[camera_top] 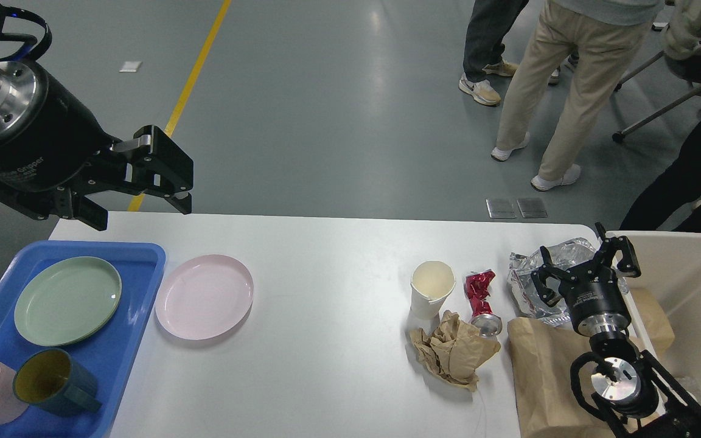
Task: Tidy desktop
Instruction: 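Lower the left gripper to the pink plate rim and grasp it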
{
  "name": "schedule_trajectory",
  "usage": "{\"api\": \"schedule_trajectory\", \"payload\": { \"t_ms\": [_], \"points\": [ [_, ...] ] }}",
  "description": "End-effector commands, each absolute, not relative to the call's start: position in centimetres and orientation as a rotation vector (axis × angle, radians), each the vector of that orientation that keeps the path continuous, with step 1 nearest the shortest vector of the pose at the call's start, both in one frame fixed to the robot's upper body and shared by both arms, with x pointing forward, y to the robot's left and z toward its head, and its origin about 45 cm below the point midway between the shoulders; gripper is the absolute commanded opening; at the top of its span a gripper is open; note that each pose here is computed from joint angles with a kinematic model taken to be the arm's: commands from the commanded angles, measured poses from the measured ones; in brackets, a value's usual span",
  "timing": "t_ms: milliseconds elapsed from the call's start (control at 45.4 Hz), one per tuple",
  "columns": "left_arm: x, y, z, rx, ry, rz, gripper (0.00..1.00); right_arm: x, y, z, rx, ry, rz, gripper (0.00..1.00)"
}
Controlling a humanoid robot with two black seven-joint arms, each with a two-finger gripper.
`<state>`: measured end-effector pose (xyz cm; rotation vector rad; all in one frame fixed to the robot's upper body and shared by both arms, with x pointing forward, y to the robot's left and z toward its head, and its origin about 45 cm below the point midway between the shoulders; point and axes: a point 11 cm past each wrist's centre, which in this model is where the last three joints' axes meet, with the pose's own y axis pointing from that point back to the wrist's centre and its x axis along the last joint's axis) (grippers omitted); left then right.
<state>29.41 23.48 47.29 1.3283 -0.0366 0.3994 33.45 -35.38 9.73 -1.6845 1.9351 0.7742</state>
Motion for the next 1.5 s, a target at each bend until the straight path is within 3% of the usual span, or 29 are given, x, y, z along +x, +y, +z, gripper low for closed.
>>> {"api": "schedule_trajectory", "payload": {
  "t_ms": [0,330,551,881,1145,1475],
  "points": [
    [29.9,24.1,45.3,1.322,0.012,0.408,0.92,33.5,-35.4,9.7,-1.685,1.935,0.774,1.00],
    [31.7,31.1,35.2,1.274,0.204,0.611,0.91,33.5,-35.4,9.7,-1.685,1.935,0.774,1.00],
    [31.3,36.0,22.9,1.264,0.352,0.831,0.90,33.5,-35.4,9.7,-1.685,1.935,0.774,1.00],
    [31.1,38.7,13.0,1.175,0.452,1.046,0.90,33.5,-35.4,9.7,-1.685,1.935,0.774,1.00],
    [31.0,38.4,9.3,1.081,0.511,1.107,0.90,33.5,-35.4,9.7,-1.685,1.935,0.774,1.00],
    [32.3,36.2,8.1,1.026,0.498,1.123,0.90,33.5,-35.4,9.7,-1.685,1.935,0.774,1.00]
  ]
}}
